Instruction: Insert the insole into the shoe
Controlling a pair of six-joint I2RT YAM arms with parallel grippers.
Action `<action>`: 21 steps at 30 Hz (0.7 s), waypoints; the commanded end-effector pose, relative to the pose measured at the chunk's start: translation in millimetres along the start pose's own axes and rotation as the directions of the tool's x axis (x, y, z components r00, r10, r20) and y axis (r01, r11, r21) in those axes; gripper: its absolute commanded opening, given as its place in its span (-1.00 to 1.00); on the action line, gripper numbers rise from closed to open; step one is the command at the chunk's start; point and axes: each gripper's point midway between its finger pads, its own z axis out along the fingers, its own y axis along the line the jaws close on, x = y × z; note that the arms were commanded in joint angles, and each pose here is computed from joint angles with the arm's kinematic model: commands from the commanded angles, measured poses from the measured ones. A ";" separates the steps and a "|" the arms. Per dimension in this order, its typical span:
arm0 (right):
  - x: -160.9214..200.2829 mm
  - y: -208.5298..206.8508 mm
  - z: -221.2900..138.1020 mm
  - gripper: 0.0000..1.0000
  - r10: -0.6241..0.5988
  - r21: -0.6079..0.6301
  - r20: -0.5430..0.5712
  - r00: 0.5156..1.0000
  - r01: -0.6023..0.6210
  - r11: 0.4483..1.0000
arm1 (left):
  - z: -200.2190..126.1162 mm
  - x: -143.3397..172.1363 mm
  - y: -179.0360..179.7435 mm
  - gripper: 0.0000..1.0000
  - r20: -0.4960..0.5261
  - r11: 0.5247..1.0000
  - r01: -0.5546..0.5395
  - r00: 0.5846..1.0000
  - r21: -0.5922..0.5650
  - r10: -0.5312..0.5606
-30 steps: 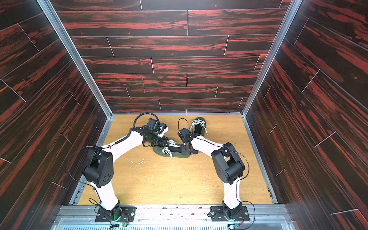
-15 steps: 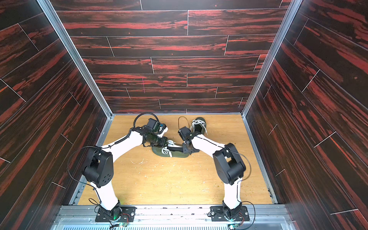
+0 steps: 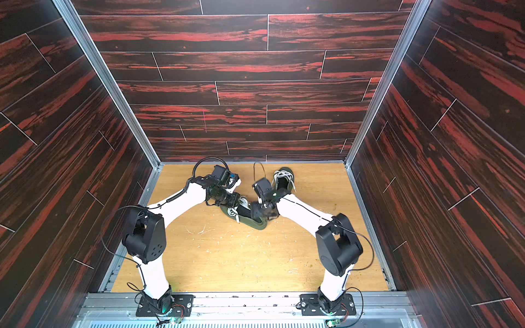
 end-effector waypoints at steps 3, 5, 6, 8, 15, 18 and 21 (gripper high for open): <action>-16.8 -6.4 15.5 0.34 -0.152 -0.130 0.079 0.985 0.161 0.978 | -6.7 -5.6 -19.7 -1.00 -0.001 0.992 -0.119 0.993 0.029 0.119; -16.8 -15.4 24.7 0.26 -0.163 -0.172 0.093 0.982 0.178 0.969 | -6.6 -9.4 -20.6 -1.00 0.011 0.992 -0.121 0.993 0.031 0.121; -16.2 -20.6 29.5 0.20 -0.154 -0.199 0.093 0.984 0.170 0.965 | -6.1 -10.9 -20.4 -1.00 0.012 0.992 -0.120 0.993 0.030 0.120; -13.7 -31.6 39.4 0.04 -0.125 -0.207 0.071 0.990 0.137 0.969 | -6.4 -12.2 -22.5 -1.00 0.006 0.991 -0.127 0.992 0.036 0.127; 17.1 -29.5 60.5 -0.18 -0.048 -0.252 -0.040 0.998 0.036 0.967 | -5.6 -15.5 -22.7 -1.00 0.010 0.990 -0.142 0.990 0.007 0.142; 41.3 -13.5 58.2 -0.19 -0.024 -0.299 -0.084 0.996 -0.003 0.954 | -4.8 -22.7 -14.1 -1.00 0.025 0.992 -0.121 0.992 -0.041 0.122; 61.0 0.2 58.8 -0.19 0.031 -0.336 -0.123 0.992 -0.071 0.939 | -0.6 -26.3 -11.1 -1.00 0.019 0.992 -0.114 0.993 -0.053 0.115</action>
